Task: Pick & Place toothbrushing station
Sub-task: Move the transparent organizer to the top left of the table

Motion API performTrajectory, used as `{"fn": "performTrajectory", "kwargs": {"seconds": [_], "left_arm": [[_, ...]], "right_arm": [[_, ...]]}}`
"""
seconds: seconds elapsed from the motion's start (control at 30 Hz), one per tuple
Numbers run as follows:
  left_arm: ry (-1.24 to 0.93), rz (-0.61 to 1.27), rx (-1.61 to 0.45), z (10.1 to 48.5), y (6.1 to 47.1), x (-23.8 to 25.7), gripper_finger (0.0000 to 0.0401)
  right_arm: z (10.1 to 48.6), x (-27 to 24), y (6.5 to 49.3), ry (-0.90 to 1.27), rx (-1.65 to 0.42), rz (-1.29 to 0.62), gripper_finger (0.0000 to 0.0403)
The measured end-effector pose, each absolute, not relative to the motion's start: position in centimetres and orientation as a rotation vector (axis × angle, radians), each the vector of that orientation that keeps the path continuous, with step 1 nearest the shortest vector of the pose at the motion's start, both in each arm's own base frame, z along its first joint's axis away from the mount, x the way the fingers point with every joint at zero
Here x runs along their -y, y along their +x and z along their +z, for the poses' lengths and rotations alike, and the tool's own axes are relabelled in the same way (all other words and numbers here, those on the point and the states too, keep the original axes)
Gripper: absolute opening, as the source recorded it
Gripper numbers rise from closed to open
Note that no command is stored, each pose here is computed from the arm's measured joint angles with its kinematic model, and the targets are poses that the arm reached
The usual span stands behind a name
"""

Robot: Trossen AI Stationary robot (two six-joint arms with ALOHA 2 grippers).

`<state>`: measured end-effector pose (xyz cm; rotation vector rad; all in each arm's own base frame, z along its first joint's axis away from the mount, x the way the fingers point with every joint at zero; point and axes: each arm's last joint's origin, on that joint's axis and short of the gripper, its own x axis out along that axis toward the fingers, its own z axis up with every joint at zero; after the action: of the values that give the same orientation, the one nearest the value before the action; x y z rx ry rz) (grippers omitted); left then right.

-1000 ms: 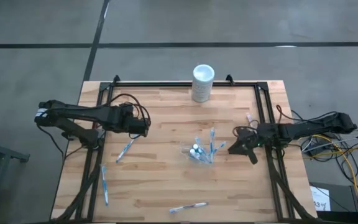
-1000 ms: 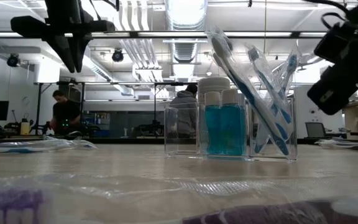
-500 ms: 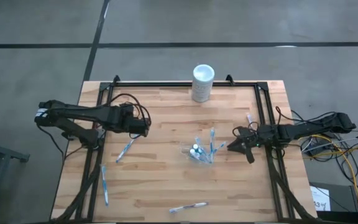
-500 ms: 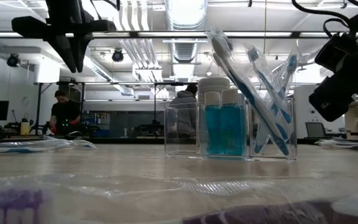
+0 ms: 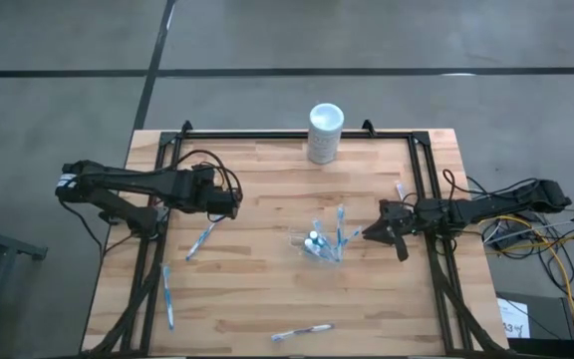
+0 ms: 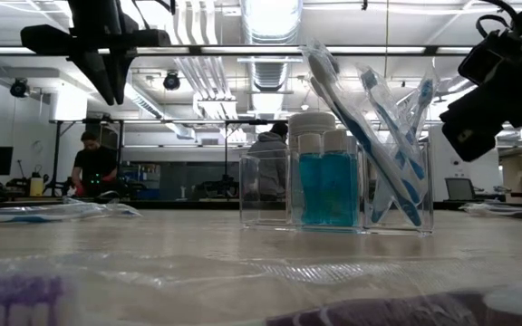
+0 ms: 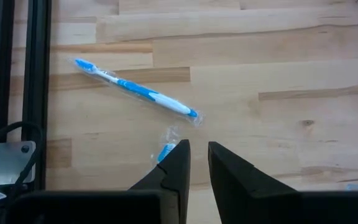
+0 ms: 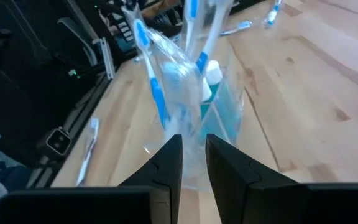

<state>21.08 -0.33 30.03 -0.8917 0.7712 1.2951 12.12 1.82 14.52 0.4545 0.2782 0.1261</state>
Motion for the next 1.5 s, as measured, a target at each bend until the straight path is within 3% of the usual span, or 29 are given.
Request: {"fn": "performTrajectory", "kwargs": {"seconds": [0.27, 0.57, 1.5], "left_arm": [[-0.888, 1.291, -0.772, 30.0, 21.1, 0.3, 0.0060], [-0.882, 1.287, -0.776, 30.0, 21.1, 0.3, 0.0060], [-0.857, 1.269, -0.794, 30.0, 21.1, 0.3, 0.0060]], "right_arm": [[14.2, -1.9, 12.4, 0.533, -0.323, 0.121, 0.0068], [16.8, -2.1, 13.4, 0.443, -0.431, 0.112, 0.0068], [13.7, -2.7, 16.5, 0.493, -0.488, 0.112, 0.0068]]}}
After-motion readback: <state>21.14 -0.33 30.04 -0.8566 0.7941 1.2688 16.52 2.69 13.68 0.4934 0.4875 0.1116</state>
